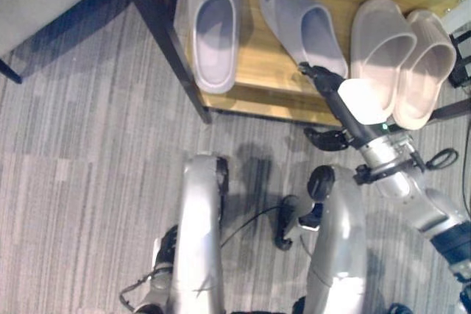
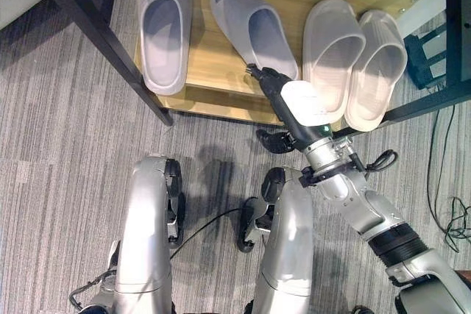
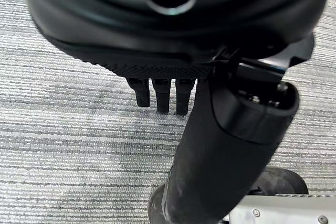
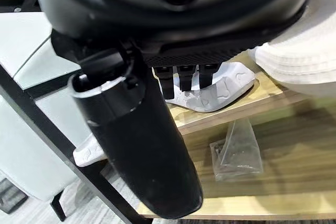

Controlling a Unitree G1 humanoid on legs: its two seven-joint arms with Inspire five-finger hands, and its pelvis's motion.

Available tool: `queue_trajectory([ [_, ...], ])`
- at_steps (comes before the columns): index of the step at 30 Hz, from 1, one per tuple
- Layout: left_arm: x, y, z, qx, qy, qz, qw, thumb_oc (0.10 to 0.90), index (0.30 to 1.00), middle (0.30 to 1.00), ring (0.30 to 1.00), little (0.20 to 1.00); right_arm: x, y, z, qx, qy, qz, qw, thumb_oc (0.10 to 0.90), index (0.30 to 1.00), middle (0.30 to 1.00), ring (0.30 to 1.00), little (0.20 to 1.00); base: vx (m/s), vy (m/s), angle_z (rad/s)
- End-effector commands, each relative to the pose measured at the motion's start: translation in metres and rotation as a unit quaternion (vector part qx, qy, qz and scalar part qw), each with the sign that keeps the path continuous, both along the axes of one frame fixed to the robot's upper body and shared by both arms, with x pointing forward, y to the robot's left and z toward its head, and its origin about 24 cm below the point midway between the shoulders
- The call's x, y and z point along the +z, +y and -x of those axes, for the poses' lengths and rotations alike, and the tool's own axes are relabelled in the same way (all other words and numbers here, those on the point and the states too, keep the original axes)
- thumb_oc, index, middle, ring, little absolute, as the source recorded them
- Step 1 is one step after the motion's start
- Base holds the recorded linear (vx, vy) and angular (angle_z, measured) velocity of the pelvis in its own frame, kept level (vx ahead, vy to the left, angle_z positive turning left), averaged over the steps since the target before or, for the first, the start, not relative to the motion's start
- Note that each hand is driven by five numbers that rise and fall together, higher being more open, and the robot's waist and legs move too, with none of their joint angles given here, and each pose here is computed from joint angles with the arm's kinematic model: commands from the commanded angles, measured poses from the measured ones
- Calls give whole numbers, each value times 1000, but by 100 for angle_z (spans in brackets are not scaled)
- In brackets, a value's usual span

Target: Arrange the slippers neatly on the shoe rack.

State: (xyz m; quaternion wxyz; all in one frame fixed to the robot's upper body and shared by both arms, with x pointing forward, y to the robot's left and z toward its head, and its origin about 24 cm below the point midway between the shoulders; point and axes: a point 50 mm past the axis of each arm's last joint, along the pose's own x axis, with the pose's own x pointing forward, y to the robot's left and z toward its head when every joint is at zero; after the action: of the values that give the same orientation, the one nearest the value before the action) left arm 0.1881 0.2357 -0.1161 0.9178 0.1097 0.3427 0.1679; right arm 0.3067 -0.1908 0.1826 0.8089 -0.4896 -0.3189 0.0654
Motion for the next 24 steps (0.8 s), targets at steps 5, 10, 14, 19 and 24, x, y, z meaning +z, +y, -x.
queue_trajectory([
  [5,-15,6,33,22,48,1,999,800,900,900,900,900,55,29,19,138,-56,-34,988,800,900,900,900,900,0,0,0],
  [10,-17,6,35,15,58,4,998,800,900,900,900,900,56,51,25,221,-8,-58,973,800,900,900,900,900,0,0,0],
  [14,-16,7,33,10,59,2,998,800,900,900,900,900,64,69,28,260,-16,-48,964,800,900,900,900,900,0,0,0],
  [19,-16,7,32,7,61,-4,998,800,900,900,900,900,72,88,32,300,-25,-46,953,800,900,900,900,900,0,0,0],
  [24,-16,7,32,2,65,-10,998,800,900,900,900,900,81,104,38,331,-47,-45,942,800,900,900,900,900,0,0,0],
])
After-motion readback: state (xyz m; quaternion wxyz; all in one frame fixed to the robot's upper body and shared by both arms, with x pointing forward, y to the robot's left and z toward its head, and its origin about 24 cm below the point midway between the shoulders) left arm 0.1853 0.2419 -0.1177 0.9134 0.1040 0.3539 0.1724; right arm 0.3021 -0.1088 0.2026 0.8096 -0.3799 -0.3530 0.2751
